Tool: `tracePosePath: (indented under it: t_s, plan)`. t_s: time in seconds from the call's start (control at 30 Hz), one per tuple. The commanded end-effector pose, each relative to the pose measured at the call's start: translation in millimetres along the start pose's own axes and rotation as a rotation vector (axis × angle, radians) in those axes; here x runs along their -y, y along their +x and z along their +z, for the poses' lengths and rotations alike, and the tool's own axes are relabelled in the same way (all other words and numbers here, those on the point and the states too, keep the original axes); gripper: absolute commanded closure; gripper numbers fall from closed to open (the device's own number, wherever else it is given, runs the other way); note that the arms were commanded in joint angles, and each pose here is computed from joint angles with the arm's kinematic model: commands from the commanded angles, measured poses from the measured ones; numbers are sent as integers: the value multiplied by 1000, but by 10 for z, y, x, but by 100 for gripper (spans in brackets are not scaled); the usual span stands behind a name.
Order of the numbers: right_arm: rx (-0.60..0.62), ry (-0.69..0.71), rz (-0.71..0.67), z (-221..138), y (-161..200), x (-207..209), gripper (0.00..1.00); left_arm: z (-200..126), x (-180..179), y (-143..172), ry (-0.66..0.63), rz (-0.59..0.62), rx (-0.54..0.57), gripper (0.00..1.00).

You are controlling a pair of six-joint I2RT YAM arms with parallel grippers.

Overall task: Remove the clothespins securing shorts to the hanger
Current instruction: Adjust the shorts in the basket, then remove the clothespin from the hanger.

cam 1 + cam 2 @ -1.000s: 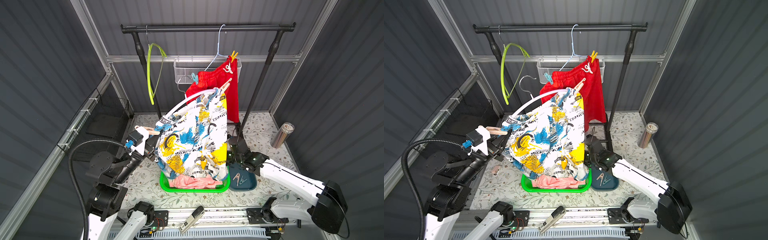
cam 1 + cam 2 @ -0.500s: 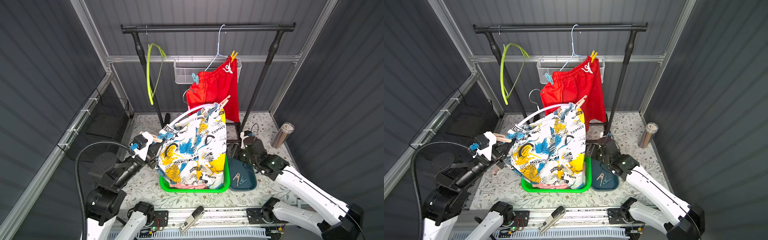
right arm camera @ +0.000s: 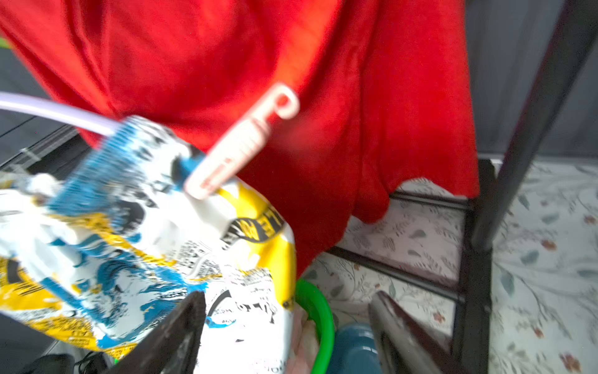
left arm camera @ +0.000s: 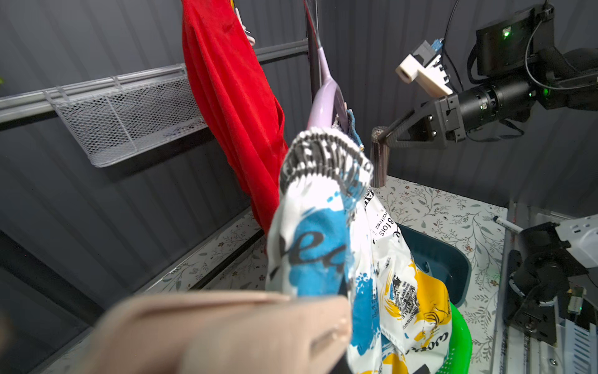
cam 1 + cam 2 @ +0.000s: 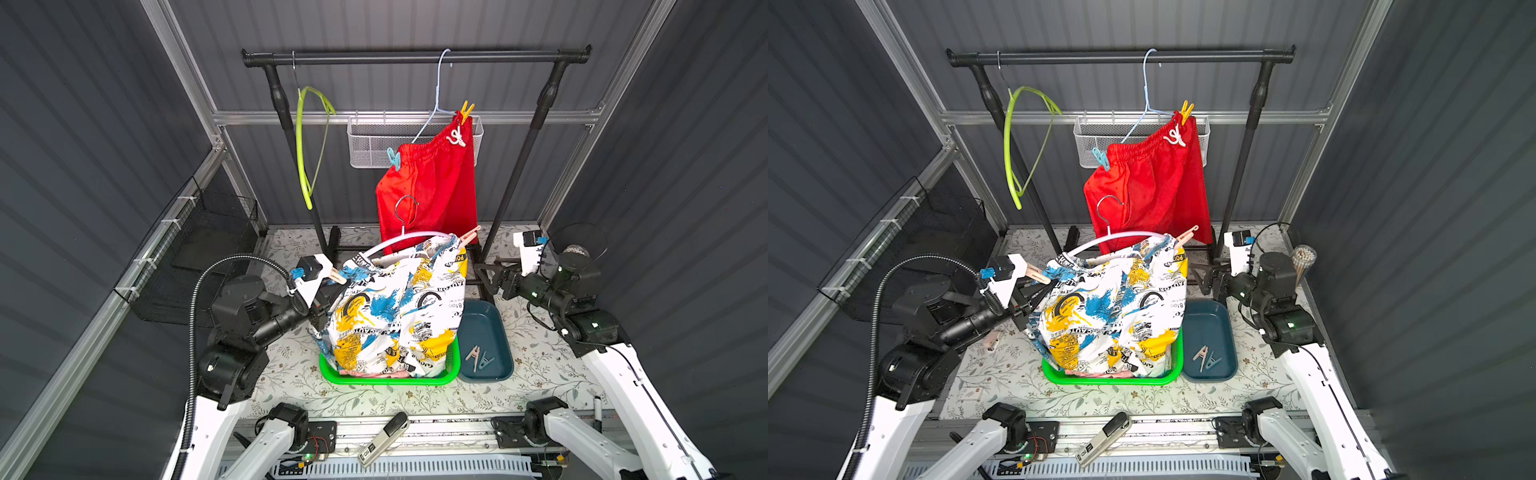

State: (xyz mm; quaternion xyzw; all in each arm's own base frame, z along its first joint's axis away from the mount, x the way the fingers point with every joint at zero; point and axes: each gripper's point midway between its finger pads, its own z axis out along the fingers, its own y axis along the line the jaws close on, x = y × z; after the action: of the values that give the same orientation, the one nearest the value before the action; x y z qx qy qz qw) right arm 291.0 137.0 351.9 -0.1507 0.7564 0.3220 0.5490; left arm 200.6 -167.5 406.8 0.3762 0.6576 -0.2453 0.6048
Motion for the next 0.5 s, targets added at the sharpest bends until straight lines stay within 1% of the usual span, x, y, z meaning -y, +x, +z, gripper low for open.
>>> tracePosePath:
  t_s: [0.0,0.13,0.23,0.47]
  plan:
    - [122,-268,-163,-127,-285,-356,17,-114,67,-327,21,33,95,100]
    - [173,-374,-137,-153,-435,-288,17,-75,74,-311,41,19,88,100]
    - [142,-424,-110,-55,-433,-244,17,-39,90,-306,64,6,89,100]
    - [130,-443,-94,74,-434,-145,18,0,137,-325,111,-8,92,100]
